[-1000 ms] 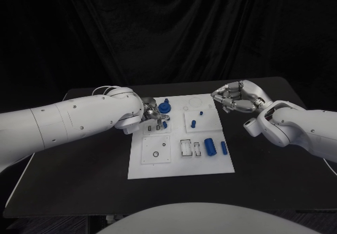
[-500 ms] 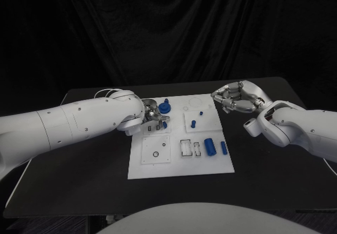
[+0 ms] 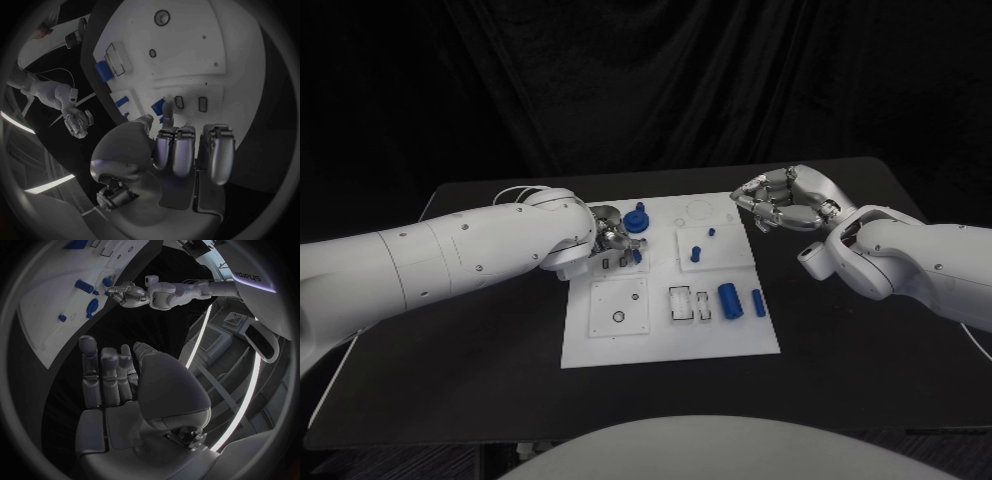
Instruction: Assemble the parts on the task board
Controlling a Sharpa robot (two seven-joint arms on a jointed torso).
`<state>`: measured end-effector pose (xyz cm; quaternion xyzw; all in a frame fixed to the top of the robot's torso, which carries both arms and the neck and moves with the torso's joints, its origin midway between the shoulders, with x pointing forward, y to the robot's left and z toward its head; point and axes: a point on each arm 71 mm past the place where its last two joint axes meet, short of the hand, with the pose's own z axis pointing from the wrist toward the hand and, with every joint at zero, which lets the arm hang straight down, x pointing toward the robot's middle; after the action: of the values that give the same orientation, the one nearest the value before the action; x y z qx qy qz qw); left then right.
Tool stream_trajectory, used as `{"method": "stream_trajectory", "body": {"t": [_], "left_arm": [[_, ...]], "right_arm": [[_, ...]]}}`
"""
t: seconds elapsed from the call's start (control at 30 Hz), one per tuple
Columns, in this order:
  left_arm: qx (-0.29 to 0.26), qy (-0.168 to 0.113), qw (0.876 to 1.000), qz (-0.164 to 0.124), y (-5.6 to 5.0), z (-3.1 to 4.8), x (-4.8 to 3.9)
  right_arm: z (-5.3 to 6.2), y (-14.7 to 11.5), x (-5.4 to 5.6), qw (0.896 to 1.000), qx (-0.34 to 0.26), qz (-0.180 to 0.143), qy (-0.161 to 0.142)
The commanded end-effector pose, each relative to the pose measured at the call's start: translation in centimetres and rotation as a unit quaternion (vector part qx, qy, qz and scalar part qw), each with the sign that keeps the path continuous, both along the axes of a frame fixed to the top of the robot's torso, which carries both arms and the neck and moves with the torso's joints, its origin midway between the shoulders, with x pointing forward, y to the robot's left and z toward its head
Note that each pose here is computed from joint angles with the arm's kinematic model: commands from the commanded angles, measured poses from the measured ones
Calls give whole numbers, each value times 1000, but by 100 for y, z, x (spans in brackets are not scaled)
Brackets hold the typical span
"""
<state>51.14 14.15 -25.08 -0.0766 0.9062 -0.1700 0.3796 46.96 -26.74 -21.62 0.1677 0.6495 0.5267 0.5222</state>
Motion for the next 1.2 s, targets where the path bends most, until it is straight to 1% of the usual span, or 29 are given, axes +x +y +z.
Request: {"method": "stream_trajectory", "body": {"t": [0.03, 0.77, 1.2], "left_arm": [[-6, 0, 1000, -8, -26, -7, -3], [-2, 10, 1000, -15, -55, -62, -8], [-2, 13, 1000, -18, -61, -75, -17]], "right_arm": [[-26, 6, 0, 1000, -2, 1, 13], [-45, 25, 10, 1000, -4, 4, 24], [-55, 31, 16, 1000, -6, 5, 30]]}}
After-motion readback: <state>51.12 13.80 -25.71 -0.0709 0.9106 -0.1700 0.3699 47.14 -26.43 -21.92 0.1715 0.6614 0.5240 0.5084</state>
